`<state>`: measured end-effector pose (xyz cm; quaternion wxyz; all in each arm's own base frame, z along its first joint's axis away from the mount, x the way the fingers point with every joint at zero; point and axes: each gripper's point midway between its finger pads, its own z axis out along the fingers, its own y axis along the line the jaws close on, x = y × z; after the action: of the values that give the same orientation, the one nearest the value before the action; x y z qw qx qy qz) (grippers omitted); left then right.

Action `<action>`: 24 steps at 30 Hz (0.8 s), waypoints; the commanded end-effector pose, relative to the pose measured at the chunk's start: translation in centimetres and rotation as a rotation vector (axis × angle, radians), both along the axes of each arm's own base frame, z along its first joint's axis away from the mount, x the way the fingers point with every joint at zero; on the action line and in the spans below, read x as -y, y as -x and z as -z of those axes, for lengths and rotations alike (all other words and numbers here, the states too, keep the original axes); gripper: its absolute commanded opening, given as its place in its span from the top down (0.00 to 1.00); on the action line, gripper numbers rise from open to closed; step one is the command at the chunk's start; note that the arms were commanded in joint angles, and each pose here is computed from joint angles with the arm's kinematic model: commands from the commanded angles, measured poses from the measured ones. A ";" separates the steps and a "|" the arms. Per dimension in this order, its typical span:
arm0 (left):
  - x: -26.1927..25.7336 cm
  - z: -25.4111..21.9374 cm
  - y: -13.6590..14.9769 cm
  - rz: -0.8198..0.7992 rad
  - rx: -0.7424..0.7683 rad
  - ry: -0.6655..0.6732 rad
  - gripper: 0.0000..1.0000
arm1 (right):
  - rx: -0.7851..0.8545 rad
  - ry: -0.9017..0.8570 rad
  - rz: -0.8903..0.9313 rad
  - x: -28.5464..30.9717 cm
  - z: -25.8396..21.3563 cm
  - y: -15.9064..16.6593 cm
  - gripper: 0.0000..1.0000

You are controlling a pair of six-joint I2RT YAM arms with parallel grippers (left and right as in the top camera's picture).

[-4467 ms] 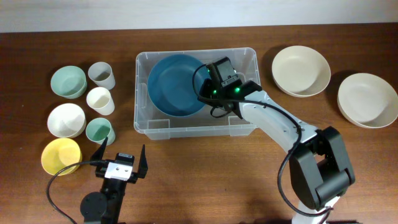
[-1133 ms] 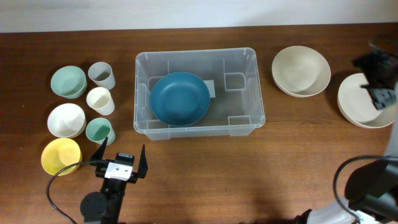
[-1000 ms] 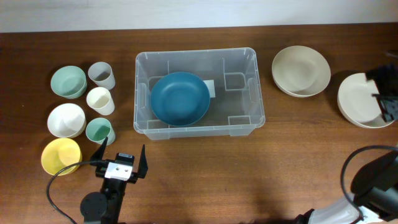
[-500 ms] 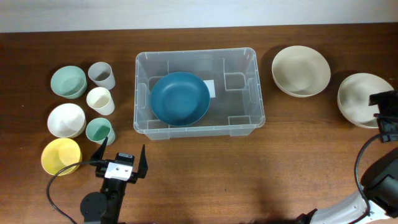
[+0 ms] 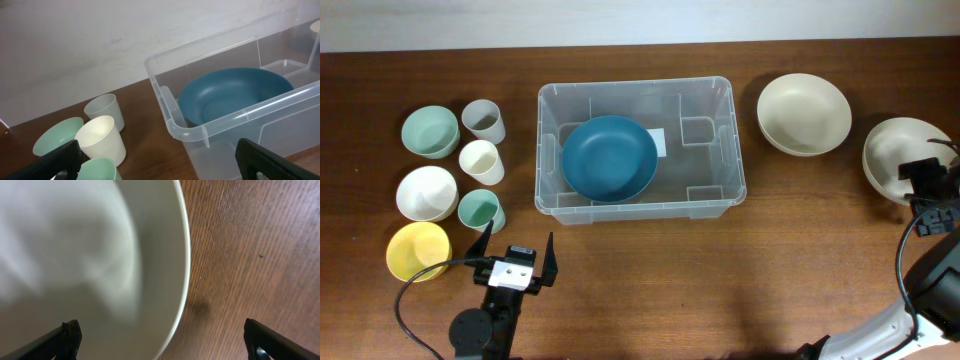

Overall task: Pack container
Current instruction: 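Move the right gripper to the front-right cream bowl and grasp its rim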

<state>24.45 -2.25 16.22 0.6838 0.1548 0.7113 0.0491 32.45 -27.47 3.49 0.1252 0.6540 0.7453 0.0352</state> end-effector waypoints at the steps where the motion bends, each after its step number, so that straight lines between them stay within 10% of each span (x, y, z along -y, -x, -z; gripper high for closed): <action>1: 0.0 0.1 0.0 0.003 0.000 -0.004 0.00 | -0.034 -0.027 -0.010 -0.2 2.2 0.3 0.01; 11: 0.0 0.1 0.0 0.003 0.000 -0.004 0.00 | -0.023 -0.013 -0.030 0.4 3.2 -0.3 0.16; 19: 0.0 0.1 0.0 0.003 0.000 -0.004 0.00 | -0.018 0.001 -0.018 0.9 3.1 -0.2 0.96; 24: 0.0 0.1 0.0 0.002 0.000 -0.004 0.00 | -0.015 0.003 0.024 2.7 1.8 0.6 0.96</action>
<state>24.45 -2.25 16.22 0.6838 0.1548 0.7113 0.0491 32.85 -28.32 1.13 0.1217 0.6494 0.7496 0.0405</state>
